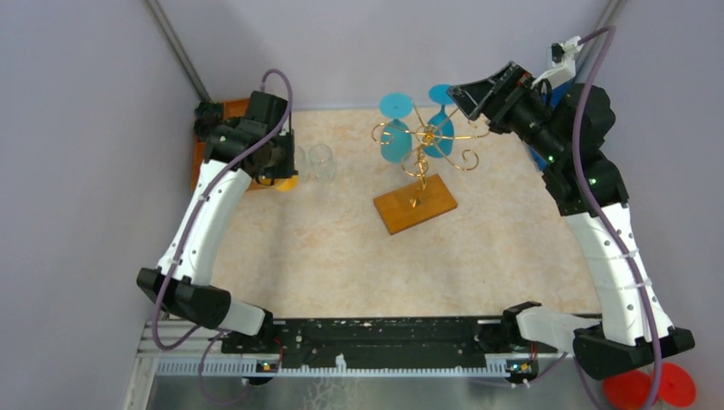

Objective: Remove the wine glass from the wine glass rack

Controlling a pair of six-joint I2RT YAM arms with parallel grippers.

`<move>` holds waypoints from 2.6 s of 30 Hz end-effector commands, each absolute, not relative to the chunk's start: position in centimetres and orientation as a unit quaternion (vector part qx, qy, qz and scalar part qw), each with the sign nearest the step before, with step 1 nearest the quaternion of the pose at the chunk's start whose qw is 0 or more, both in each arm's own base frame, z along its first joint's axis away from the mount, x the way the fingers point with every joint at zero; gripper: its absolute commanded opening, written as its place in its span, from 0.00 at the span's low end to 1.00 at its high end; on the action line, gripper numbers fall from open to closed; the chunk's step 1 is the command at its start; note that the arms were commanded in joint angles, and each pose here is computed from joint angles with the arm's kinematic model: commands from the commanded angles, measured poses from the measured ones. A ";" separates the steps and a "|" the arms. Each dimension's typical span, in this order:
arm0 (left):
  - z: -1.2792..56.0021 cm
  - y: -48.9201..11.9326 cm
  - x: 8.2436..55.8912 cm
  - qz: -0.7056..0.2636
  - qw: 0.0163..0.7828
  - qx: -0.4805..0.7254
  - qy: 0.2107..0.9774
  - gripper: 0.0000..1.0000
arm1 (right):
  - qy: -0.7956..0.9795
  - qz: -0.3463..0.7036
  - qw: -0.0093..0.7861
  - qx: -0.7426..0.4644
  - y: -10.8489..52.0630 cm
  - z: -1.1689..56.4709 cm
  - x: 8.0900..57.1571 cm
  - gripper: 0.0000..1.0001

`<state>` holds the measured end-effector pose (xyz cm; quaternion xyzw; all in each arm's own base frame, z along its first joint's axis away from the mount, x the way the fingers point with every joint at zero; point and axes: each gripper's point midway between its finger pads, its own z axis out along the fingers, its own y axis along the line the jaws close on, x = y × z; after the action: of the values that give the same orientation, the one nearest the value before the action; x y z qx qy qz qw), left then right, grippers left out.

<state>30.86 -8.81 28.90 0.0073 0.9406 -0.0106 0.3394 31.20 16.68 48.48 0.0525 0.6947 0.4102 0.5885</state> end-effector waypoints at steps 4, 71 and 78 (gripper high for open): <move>23.3 -13.4 33.7 -0.085 0.299 0.064 0.948 0.00 | 0.688 0.400 0.603 0.049 16.1 48.8 31.5 0.99; 39.6 -29.3 40.5 -0.496 0.429 0.142 0.741 0.47 | 0.679 0.438 0.589 0.033 17.4 47.3 34.4 0.96; 39.2 -29.8 41.3 -0.503 0.430 0.141 0.737 0.48 | 0.679 0.437 0.589 0.035 17.3 47.1 34.6 0.95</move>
<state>41.54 -29.04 36.90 0.1216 0.7683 -0.4745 0.4120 35.29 18.04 44.50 0.0458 0.7057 0.4383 0.5548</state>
